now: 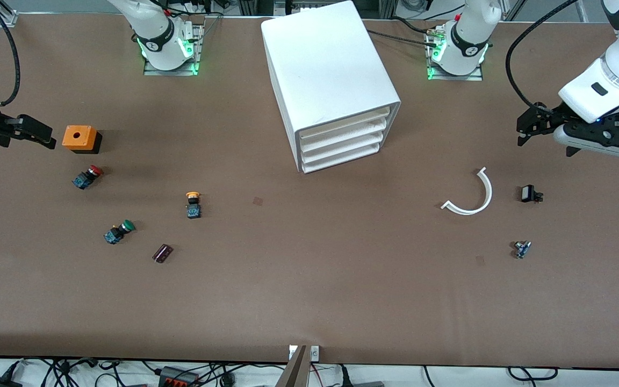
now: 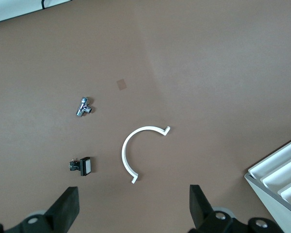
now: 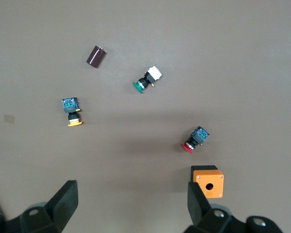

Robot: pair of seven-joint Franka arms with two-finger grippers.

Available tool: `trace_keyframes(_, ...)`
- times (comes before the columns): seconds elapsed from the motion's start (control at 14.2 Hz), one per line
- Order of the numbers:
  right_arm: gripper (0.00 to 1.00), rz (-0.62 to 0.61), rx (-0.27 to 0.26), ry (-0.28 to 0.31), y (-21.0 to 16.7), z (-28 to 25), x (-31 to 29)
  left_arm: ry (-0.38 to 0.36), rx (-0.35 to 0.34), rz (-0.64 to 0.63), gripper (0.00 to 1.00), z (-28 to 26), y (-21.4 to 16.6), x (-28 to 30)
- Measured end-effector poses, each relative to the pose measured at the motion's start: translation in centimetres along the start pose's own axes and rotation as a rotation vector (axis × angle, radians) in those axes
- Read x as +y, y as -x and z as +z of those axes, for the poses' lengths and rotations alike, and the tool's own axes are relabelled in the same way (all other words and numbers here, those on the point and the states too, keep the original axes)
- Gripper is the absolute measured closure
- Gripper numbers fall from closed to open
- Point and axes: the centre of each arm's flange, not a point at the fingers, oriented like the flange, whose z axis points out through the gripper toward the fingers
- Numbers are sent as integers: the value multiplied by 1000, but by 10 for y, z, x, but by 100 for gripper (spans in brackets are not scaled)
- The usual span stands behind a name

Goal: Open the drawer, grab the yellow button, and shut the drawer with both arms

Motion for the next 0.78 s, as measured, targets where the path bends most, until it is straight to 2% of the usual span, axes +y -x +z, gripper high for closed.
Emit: trace_keyframes(0.78, 0, -7, 4, 0, 0, 2, -4, 0, 0, 4, 0, 0, 0, 2)
